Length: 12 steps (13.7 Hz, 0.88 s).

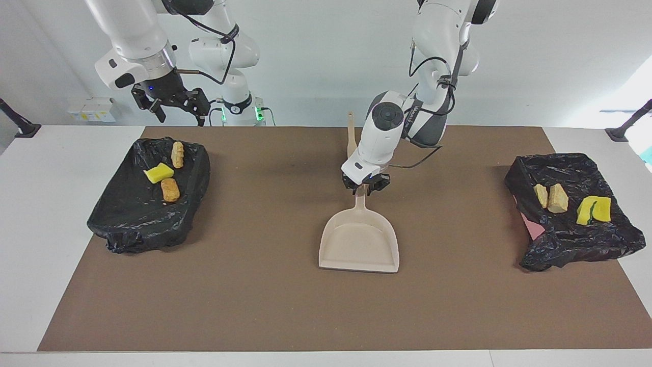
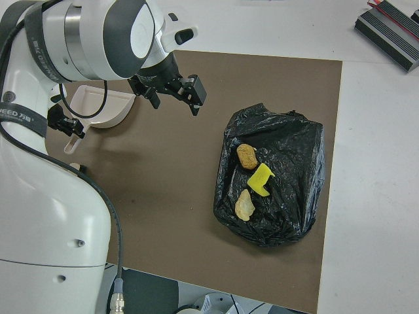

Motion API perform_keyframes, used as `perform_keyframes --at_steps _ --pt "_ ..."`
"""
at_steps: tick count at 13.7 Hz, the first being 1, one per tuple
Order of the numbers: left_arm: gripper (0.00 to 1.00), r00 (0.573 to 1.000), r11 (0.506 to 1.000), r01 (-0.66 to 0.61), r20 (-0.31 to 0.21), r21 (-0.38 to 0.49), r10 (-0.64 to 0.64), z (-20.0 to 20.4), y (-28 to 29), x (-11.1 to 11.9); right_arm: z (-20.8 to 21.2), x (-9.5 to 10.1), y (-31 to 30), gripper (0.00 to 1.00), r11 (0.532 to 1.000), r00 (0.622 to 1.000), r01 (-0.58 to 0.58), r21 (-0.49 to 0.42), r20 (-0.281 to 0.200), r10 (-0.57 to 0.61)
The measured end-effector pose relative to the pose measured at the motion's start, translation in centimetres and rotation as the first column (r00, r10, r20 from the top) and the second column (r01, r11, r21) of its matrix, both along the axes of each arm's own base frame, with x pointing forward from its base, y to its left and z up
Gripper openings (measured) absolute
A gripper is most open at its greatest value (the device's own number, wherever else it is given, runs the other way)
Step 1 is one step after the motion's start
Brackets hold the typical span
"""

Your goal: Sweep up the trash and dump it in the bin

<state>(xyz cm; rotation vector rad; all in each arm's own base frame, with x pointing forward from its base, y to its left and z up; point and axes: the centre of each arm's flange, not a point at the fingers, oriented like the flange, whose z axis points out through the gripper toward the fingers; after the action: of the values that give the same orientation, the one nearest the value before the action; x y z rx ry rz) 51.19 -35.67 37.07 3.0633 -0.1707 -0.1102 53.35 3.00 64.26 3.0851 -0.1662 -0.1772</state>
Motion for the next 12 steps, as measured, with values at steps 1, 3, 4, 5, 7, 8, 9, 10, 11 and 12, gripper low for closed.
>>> perform_keyframes --at_steps 1,3,4,5,7,8,9,10,11,12 --pt "0.74 1.0 1.0 -0.01 0.006 -0.002 0.01 0.3 0.5 0.4 0.0 0.0 0.0 1.0 1.0 1.0 0.0 0.0 0.0 0.0" --pt "0.98 0.999 0.999 -0.038 0.026 -0.01 0.038 1.5 1.9 1.4 0.0 0.0 0.0 1.0 1.0 1.0 0.0 0.0 0.0 0.0" --pt "1.0 0.998 0.998 -0.055 0.036 -0.014 0.056 2.2 2.7 1.9 0.0 0.0 0.0 1.0 1.0 1.0 0.0 0.0 0.0 0.0" --pt "1.0 0.996 0.997 -0.074 0.045 -0.018 0.074 2.8 3.7 2.5 0.0 0.0 0.0 1.0 1.0 1.0 0.0 0.0 0.0 0.0" --pt "1.0 0.991 0.993 -0.116 0.064 -0.029 0.118 4.1 6.1 3.7 0.0 0.0 0.0 1.0 1.0 1.0 0.0 0.0 0.0 0.0" --pt "1.0 0.987 0.989 -0.142 0.072 -0.034 0.144 4.6 7.5 4.5 0.0 0.0 0.0 1.0 1.0 1.0 0.0 0.0 0.0 0.0" --pt "1.0 0.981 0.984 -0.172 0.079 -0.038 0.175 5.0 9.2 5.3 0.0 0.0 0.0 1.0 1.0 1.0 0.0 0.0 0.0 0.0" --pt "1.0 0.974 0.978 -0.205 0.088 -0.043 0.208 5.5 11.2 6.3 0.0 0.0 0.0 1.0 1.0 1.0 0.0 0.0 0.0 0.0" --pt "1.0 0.968 0.973 -0.227 0.099 -0.051 0.231 6.1 12.6 7.1 0.0 0.0 0.0 1.0 1.0 1.0 0.0 0.0 0.0 0.0" --pt "1.0 0.963 0.969 -0.24 0.109 -0.057 0.245 7.0 13.5 7.7 0.0 0.0 0.0 1.0 1.0 1.0 0.0 0.0 0.0 0.0"
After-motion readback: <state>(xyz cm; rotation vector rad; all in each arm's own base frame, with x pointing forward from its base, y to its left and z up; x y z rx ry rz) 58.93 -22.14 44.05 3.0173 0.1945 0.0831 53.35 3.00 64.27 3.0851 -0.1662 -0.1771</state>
